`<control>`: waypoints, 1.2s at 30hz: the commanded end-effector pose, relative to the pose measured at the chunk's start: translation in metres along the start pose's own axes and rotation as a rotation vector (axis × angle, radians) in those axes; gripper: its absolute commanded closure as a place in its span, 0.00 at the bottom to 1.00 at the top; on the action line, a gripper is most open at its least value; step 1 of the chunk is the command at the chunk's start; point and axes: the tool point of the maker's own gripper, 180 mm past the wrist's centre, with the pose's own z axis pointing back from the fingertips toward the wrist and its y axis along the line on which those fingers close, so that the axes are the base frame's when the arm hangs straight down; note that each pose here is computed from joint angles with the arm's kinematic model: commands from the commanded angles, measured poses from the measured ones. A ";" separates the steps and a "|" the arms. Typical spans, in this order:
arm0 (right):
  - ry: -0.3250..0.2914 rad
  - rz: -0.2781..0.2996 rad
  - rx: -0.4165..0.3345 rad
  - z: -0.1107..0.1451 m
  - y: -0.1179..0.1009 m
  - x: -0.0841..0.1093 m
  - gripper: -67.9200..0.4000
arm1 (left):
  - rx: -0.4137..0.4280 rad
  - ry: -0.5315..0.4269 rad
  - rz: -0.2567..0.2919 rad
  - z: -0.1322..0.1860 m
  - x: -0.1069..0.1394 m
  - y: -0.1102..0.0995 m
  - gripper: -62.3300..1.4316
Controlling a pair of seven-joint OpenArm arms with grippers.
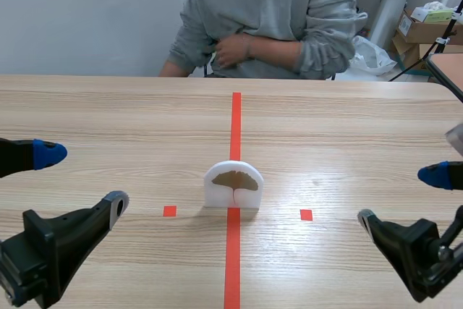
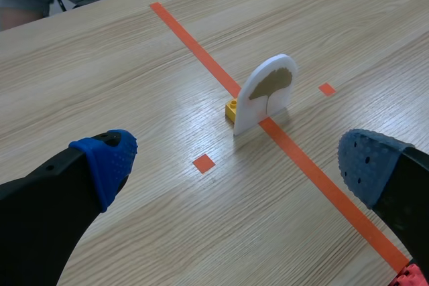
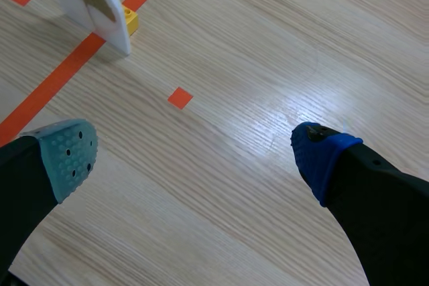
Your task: Do the leaf sorting experiment
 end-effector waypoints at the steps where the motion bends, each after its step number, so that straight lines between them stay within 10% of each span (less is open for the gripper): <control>1: -0.002 0.014 -0.023 -0.003 -0.014 0.001 0.13 | -0.004 -0.025 0.007 0.000 0.007 -0.003 0.00; 10: 0.040 0.035 0.082 -0.027 -0.021 -0.017 0.13 | 0.001 -0.046 -0.009 -0.003 0.014 0.001 0.00; 36: -0.058 0.119 0.288 -0.137 0.019 0.034 0.13 | 0.005 -0.050 -0.015 -0.005 0.015 0.004 0.00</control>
